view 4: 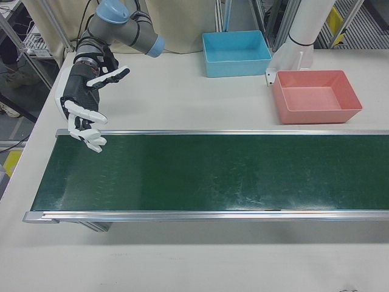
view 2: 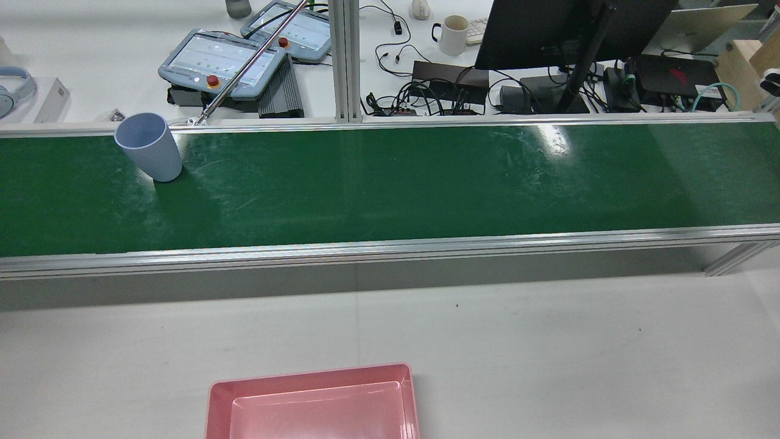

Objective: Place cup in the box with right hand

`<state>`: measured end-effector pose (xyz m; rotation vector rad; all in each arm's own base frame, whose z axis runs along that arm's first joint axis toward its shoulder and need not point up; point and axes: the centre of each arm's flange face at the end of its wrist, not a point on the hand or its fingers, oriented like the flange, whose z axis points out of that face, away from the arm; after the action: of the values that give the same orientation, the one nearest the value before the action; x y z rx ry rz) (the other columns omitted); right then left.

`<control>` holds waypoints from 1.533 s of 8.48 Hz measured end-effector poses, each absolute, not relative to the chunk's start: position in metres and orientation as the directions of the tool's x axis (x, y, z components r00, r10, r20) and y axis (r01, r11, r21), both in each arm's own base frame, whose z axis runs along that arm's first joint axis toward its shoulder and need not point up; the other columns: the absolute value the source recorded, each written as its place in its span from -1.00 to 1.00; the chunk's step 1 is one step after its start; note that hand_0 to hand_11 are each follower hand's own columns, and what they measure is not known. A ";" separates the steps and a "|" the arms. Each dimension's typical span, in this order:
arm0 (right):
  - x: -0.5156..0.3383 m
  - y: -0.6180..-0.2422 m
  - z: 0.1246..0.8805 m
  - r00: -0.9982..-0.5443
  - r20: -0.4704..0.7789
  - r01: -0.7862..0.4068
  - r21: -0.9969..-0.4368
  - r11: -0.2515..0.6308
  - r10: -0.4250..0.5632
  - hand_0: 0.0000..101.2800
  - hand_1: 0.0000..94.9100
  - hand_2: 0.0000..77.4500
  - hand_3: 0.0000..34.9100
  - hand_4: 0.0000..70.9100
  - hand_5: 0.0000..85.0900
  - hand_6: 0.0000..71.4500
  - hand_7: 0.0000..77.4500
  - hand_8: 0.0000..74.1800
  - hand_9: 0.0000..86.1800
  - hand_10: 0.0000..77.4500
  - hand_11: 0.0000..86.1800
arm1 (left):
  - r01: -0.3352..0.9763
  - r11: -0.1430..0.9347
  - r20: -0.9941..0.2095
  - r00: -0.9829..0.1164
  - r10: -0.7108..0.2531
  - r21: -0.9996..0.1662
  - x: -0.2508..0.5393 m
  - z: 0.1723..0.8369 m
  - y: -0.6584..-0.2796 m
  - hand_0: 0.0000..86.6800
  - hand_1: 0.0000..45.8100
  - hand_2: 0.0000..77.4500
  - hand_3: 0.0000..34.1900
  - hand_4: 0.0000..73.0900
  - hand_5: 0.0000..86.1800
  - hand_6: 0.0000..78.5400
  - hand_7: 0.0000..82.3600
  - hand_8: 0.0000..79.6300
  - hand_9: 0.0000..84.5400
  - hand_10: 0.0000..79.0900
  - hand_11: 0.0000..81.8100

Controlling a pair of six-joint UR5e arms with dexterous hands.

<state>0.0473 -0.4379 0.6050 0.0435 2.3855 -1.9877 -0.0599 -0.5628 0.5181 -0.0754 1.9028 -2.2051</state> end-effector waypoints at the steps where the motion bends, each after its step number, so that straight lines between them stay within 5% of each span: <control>1: 0.047 -0.438 0.605 -0.999 -0.046 0.045 -0.983 0.177 -0.001 0.11 -0.76 -0.99 -0.99 -0.34 -0.82 -0.71 0.24 -0.40 -0.33 -0.65 -0.49 | 0.138 -0.132 -0.109 -0.973 -0.204 -0.982 -0.060 0.518 -0.563 -1.00 -0.98 -0.99 -1.00 -1.00 -1.00 -1.00 -1.00 -1.00 -1.00 -1.00 -1.00; 4: 0.047 -0.437 0.605 -0.999 -0.045 0.044 -0.984 0.170 -0.001 0.12 -0.76 -0.99 -1.00 -0.25 -0.80 -0.66 0.32 -0.34 -0.28 -0.62 -0.49 | 0.138 -0.132 -0.109 -0.973 -0.205 -0.982 -0.060 0.518 -0.563 -1.00 -0.98 -0.99 -1.00 -1.00 -1.00 -1.00 -1.00 -1.00 -1.00 -1.00 -1.00; 5: 0.047 -0.437 0.606 -0.999 -0.045 0.044 -0.985 0.169 -0.001 0.64 -0.17 -0.99 -0.99 0.22 -0.51 -0.16 0.83 0.10 0.15 -0.24 -0.05 | 0.138 -0.132 -0.109 -0.973 -0.204 -0.982 -0.060 0.518 -0.563 -1.00 -0.98 -0.99 -1.00 -1.00 -1.00 -1.00 -1.00 -1.00 -1.00 -1.00 -1.00; 6: 0.047 -0.437 0.606 -0.999 -0.046 0.045 -0.985 0.169 -0.001 0.58 -0.25 -0.70 -0.99 0.38 -0.58 -0.24 0.82 0.19 0.40 -0.11 0.20 | 0.138 -0.132 -0.109 -0.973 -0.204 -0.982 -0.060 0.518 -0.563 -1.00 -0.98 -0.99 -1.00 -1.00 -1.00 -1.00 -1.00 -1.00 -0.99 -1.00 -1.00; 7: 0.047 -0.437 0.606 -0.999 -0.045 0.044 -0.985 0.169 -0.001 0.58 -0.36 -0.77 -1.00 0.14 -0.64 -0.56 0.56 -0.06 0.22 -0.35 -0.01 | 0.138 -0.132 -0.109 -0.973 -0.204 -0.982 -0.060 0.518 -0.563 -1.00 -0.98 -0.99 -1.00 -1.00 -1.00 -1.00 -1.00 -1.00 -1.00 -1.00 -1.00; 8: 0.047 -0.437 0.606 -0.999 -0.045 0.045 -0.985 0.169 -0.001 0.58 -0.48 -0.96 -1.00 -0.22 -0.68 -0.66 0.15 -0.38 -0.05 -0.48 -0.33 | 0.138 -0.132 -0.109 -0.973 -0.204 -0.982 -0.060 0.518 -0.563 -1.00 -0.98 -0.99 -1.00 -1.00 -1.00 -1.00 -1.00 -1.00 -1.00 -1.00 -1.00; 9: 0.047 -0.437 0.606 -0.999 -0.046 0.045 -0.985 0.169 0.000 0.58 -0.48 -0.97 -0.97 -0.37 -0.68 -0.65 0.15 -0.25 -0.22 -0.46 -0.27 | 0.137 -0.130 -0.109 -0.973 -0.204 -0.982 -0.060 0.518 -0.563 -1.00 -0.98 -0.99 -1.00 -1.00 -1.00 -1.00 -1.00 -1.00 -0.99 -1.00 -1.00; 12: 0.048 -0.437 0.606 -0.999 -0.046 0.045 -0.985 0.169 -0.001 0.58 -0.53 -0.99 -0.96 -0.22 -0.69 -0.59 0.39 -0.22 -0.18 -0.44 -0.22 | 0.137 -0.128 -0.110 -0.973 -0.202 -0.982 -0.060 0.517 -0.563 -1.00 -0.98 -0.99 -1.00 -1.00 -1.00 -1.00 -1.00 -1.00 -1.00 -1.00 -1.00; 13: 0.048 -0.437 0.606 -0.999 -0.045 0.044 -0.985 0.168 -0.002 0.26 -0.69 -0.99 -0.96 -0.22 -0.73 -0.56 0.49 -0.22 -0.14 -0.41 -0.22 | 0.137 -0.128 -0.109 -0.973 -0.203 -0.982 -0.060 0.517 -0.563 -1.00 -0.98 -0.99 -1.00 -1.00 -1.00 -1.00 -1.00 -1.00 -1.00 -1.00 -1.00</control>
<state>0.0476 -0.4369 0.6058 0.0432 2.3738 -2.0027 -0.0602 -0.5631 0.5174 -0.0738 1.9086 -2.2017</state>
